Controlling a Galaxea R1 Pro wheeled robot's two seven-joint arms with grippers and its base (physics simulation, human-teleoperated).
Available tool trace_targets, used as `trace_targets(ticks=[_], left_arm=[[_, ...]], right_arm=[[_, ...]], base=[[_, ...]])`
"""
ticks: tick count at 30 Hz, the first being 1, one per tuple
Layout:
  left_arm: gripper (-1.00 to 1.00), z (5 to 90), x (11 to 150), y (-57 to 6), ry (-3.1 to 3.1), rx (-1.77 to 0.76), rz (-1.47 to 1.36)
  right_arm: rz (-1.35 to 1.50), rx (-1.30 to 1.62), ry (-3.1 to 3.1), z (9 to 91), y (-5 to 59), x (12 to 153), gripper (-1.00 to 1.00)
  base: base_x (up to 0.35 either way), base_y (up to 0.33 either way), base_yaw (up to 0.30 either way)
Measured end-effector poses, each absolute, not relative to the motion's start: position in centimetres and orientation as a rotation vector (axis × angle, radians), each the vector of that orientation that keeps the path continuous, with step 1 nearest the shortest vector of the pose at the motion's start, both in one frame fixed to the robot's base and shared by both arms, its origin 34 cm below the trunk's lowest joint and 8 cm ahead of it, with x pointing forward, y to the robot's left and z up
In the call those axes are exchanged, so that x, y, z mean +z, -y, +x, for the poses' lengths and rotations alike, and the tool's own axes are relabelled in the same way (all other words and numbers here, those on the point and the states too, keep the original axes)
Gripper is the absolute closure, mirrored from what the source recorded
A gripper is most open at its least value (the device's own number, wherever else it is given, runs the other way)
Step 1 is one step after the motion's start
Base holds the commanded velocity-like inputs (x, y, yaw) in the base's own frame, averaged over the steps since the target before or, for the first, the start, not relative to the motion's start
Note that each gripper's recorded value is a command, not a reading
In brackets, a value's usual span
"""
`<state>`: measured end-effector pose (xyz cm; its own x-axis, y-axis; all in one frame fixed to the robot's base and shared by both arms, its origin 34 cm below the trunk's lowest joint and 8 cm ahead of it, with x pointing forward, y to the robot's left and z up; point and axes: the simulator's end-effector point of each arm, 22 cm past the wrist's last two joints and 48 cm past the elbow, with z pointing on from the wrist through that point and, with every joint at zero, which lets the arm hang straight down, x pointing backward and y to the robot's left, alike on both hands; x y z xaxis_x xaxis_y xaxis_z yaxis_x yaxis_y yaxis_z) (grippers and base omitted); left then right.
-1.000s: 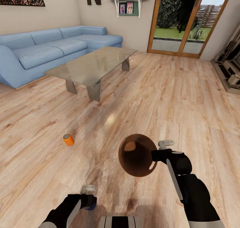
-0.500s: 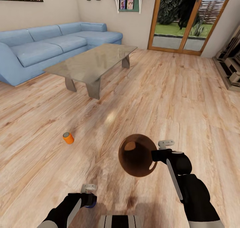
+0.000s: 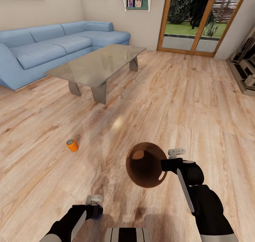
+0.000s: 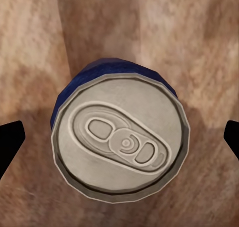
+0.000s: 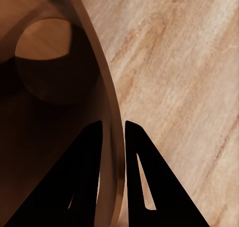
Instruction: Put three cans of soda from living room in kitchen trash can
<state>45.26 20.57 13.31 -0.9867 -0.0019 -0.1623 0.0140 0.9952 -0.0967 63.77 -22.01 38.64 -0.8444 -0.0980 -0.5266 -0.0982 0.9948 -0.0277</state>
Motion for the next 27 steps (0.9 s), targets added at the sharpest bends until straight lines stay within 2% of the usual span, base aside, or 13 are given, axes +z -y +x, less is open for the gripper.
trace_targets(ticks=[27], left_arm=[[-1.0, 45.07, 12.93, -20.59, -2.981, -0.141, 0.009]], right_arm=[[-0.138, 0.001, -2.595, 63.63, 22.01, 37.93, 1.0]], base=[[0.0, 0.0, 0.0]])
